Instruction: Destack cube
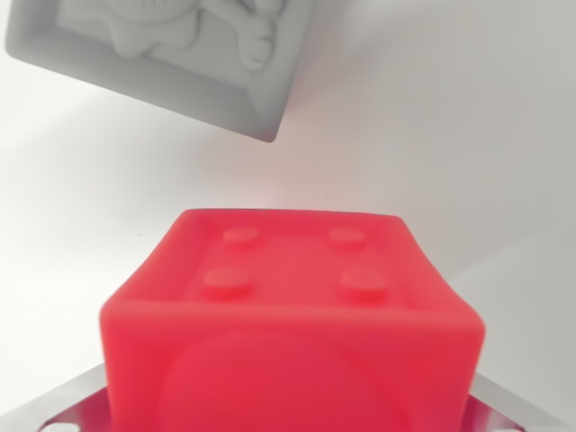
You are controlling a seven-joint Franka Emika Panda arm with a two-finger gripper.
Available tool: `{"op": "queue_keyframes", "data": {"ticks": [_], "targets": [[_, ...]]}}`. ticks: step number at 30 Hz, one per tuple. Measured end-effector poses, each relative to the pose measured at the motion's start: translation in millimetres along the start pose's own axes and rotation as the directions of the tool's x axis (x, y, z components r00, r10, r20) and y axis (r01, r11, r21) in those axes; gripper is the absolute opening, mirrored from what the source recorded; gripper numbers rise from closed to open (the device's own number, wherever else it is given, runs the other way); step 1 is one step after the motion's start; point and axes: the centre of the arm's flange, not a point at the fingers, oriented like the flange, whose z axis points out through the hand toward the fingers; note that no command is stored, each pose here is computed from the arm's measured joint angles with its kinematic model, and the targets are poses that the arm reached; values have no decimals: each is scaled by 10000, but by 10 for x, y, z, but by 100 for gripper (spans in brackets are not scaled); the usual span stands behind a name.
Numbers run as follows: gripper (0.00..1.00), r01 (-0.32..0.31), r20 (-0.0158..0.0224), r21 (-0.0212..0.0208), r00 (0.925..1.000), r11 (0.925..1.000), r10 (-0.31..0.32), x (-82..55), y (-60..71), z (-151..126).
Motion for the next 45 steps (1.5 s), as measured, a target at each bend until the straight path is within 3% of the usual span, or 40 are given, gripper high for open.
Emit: {"op": "queue_keyframes", "data": {"ticks": [32,33,45], "targets": [[0,-3,4,9,10000,10000,3,0,-3,319],[100,-2,4,9,10000,10000,2,0,-3,321],[100,-2,2,17,10000,10000,2,0,-5,320]]}}
